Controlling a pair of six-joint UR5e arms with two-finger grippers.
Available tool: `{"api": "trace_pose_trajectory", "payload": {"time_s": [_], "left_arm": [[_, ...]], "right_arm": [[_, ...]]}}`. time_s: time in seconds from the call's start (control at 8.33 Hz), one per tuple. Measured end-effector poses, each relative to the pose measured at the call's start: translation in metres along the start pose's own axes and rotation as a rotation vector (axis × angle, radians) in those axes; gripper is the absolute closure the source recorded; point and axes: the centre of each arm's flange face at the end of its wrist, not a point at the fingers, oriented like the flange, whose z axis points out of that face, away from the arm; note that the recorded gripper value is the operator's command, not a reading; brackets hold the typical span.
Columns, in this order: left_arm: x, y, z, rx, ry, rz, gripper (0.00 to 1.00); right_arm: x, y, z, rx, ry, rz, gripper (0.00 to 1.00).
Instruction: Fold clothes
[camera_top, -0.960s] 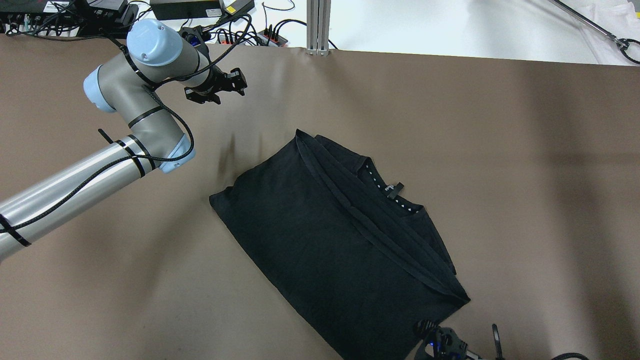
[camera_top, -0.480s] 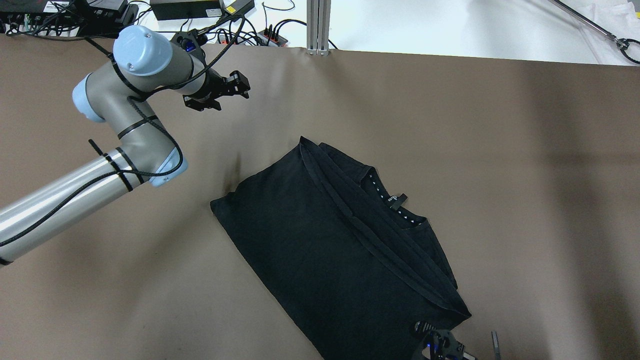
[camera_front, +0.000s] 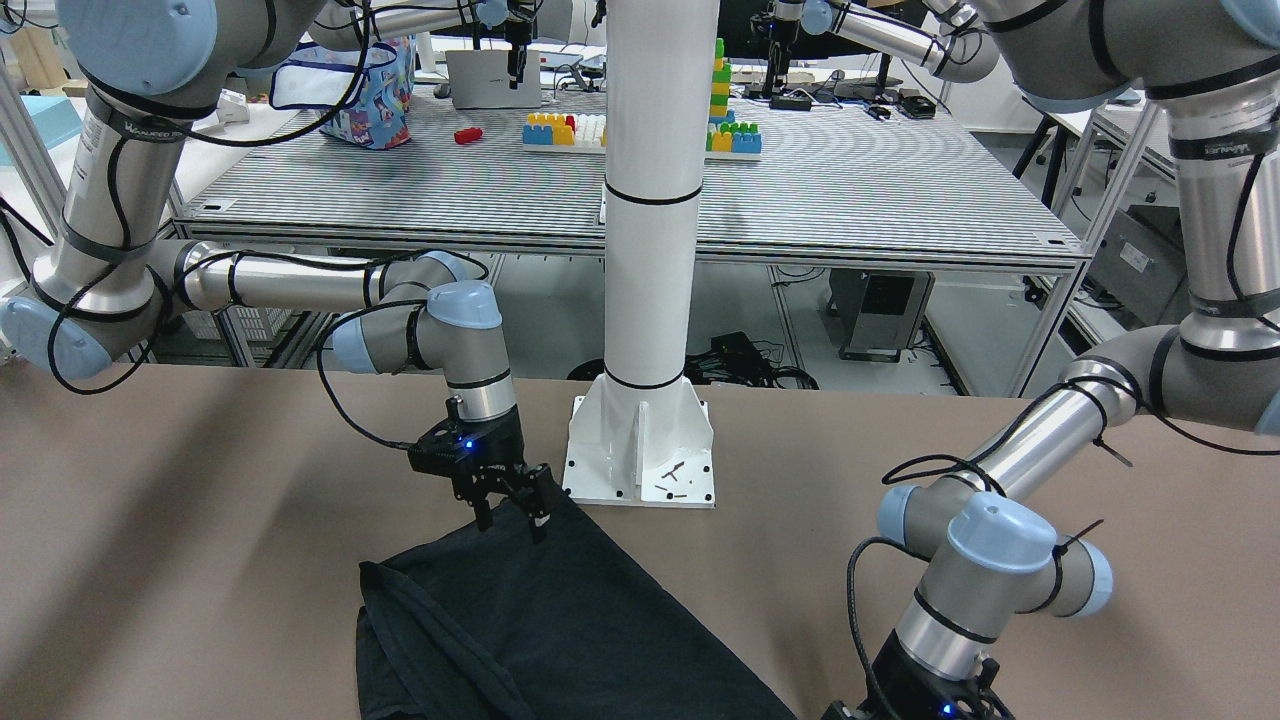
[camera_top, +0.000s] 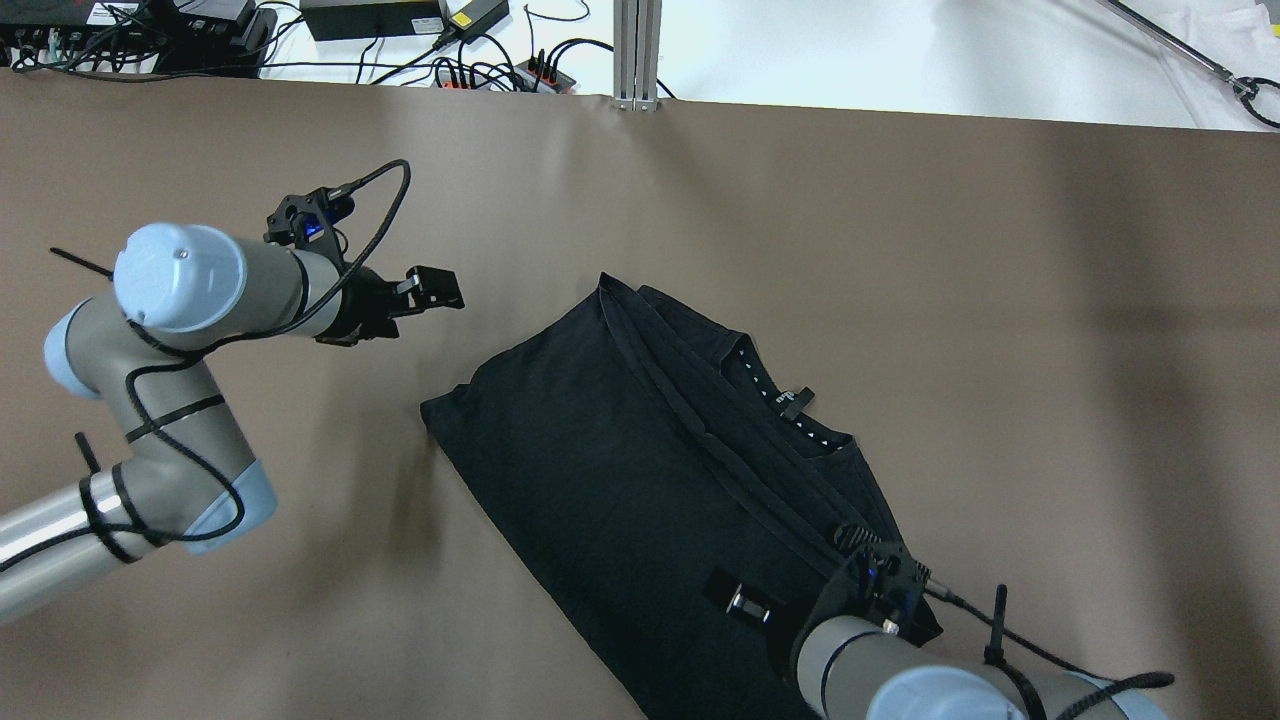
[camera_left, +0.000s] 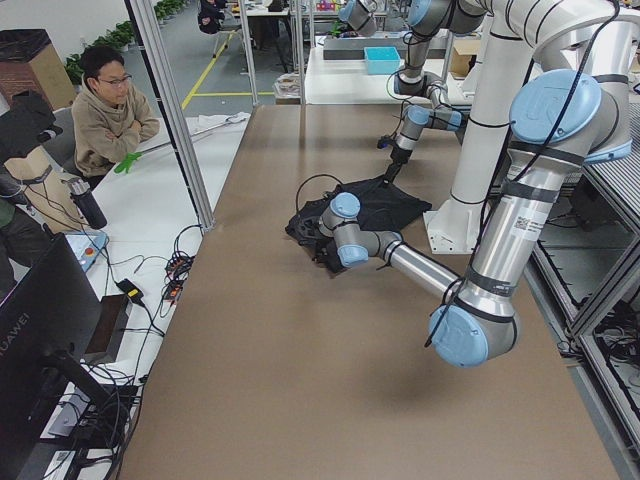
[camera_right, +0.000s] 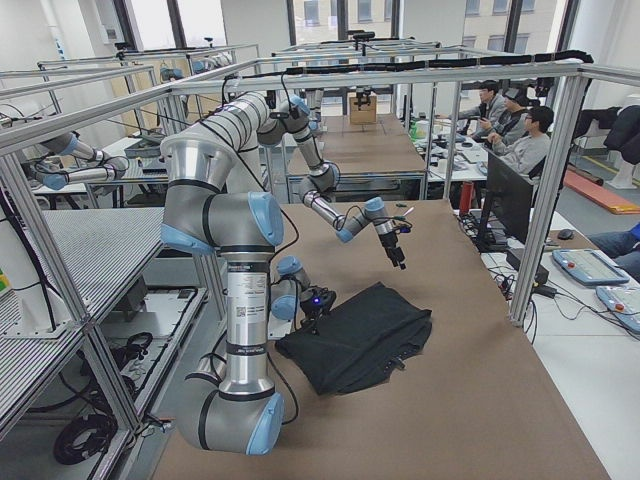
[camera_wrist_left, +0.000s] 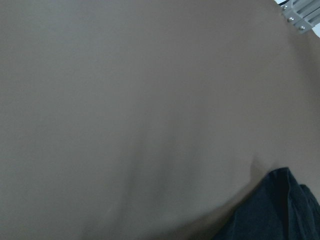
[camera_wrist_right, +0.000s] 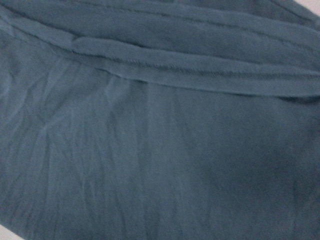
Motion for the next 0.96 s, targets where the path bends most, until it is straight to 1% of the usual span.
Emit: {"api": "trace_pose_trajectory", "payload": {"time_s": [0.12, 0.24, 0.36, 0.48, 0.72, 0.84, 0.96], "left_arm": [[-0.014, 0.019, -0.008, -0.001, -0.002, -0.002, 0.04], [-0.024, 0.037, -0.009, -0.003, -0.01, 0.001, 0.05], [-0.031, 0.056, -0.003, -0.009, -0.023, 0.01, 0.07], [-0.035, 0.075, 0.005, -0.012, -0.033, 0.022, 0.11], [-0.042, 0.1, 0.02, -0.015, -0.052, 0.039, 0.26], [-0.047, 0.106, 0.027, -0.018, -0.065, 0.035, 0.36], [-0.049, 0.112, 0.034, -0.025, -0.072, 0.027, 0.55]], "right_arm": [[-0.009, -0.029, 0.011, 0.062, 0.0, -0.032, 0.05], [-0.014, -0.054, 0.024, 0.108, 0.007, -0.051, 0.05], [-0.016, -0.071, 0.032, 0.134, 0.005, -0.055, 0.05], [-0.018, -0.081, 0.035, 0.148, 0.002, -0.059, 0.05], [-0.018, -0.095, 0.039, 0.166, 0.007, -0.076, 0.05], [-0.018, -0.099, 0.042, 0.171, 0.012, -0.08, 0.05], [-0.017, -0.101, 0.044, 0.174, 0.016, -0.082, 0.05]]}}
